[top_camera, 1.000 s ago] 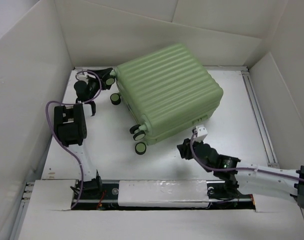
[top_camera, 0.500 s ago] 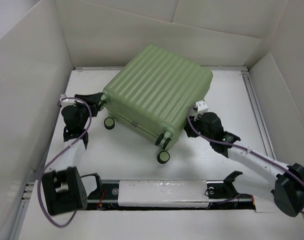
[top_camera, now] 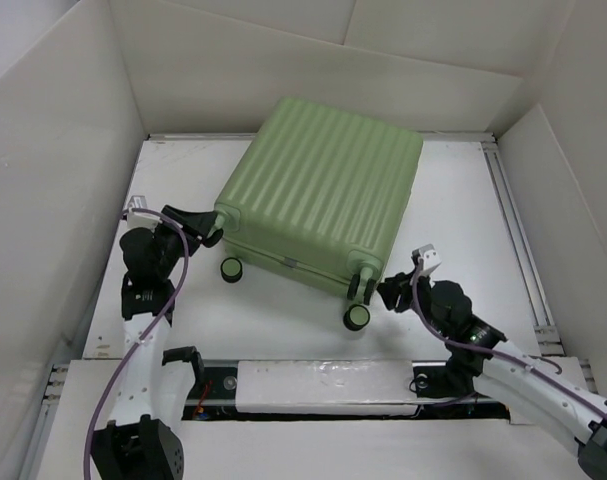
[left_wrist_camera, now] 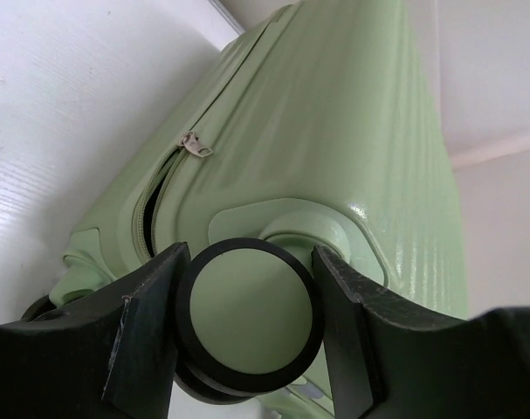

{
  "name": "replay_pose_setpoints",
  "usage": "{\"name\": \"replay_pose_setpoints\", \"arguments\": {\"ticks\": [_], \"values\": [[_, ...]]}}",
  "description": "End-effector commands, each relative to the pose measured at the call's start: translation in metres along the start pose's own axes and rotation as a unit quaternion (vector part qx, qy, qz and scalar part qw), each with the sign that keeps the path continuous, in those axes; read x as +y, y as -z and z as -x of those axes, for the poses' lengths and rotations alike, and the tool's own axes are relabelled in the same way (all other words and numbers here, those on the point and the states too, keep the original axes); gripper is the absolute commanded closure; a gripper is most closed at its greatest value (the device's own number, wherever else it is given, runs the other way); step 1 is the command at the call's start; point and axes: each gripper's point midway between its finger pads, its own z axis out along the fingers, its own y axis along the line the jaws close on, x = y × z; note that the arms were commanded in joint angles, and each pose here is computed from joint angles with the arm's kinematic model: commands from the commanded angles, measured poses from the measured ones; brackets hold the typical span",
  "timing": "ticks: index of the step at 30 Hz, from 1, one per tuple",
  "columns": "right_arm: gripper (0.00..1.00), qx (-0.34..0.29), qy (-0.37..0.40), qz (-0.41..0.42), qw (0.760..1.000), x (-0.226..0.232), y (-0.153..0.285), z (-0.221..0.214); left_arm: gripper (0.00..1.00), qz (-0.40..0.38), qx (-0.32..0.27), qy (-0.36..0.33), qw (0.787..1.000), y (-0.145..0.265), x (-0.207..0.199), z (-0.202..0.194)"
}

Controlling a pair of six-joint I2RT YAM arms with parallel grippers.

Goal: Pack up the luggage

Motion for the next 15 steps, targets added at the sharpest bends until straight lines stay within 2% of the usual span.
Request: {"name": "replay_pose_setpoints", "arguments": {"ticks": [1, 2, 8, 12, 13, 15], "values": [[0.56, -0.067, -0.009, 0.072, 0.995, 0.034, 0.003, 0.041, 1.00, -0.122, -0.035, -0.054, 0.990, 0.020, -0.081, 0.034], [0.52, -0.059, 0.000, 0.076, 0.995, 0.036, 0.001, 0.039, 1.00, -0.122, -0.035, -0.049, 0.991, 0.020, -0.081, 0.034], [0.52, -0.047, 0.043, 0.082, 0.995, 0.038, -0.009, 0.039, 1.00, -0.145, -0.051, -0.051, 0.987, 0.026, -0.105, 0.048], [0.62, -0.043, 0.055, 0.118, 0.991, 0.049, -0.009, 0.040, 1.00, -0.143, -0.056, -0.050, 0.987, 0.026, -0.113, 0.056], [0.69, -0.034, 0.055, 0.115, 0.991, 0.048, -0.008, 0.036, 1.00, -0.146, -0.058, -0.052, 0.986, 0.027, -0.116, 0.058], [0.74, -0.030, 0.035, 0.095, 0.994, 0.042, -0.005, 0.037, 1.00, -0.146, -0.064, -0.053, 0.986, 0.029, -0.120, 0.062]]}}
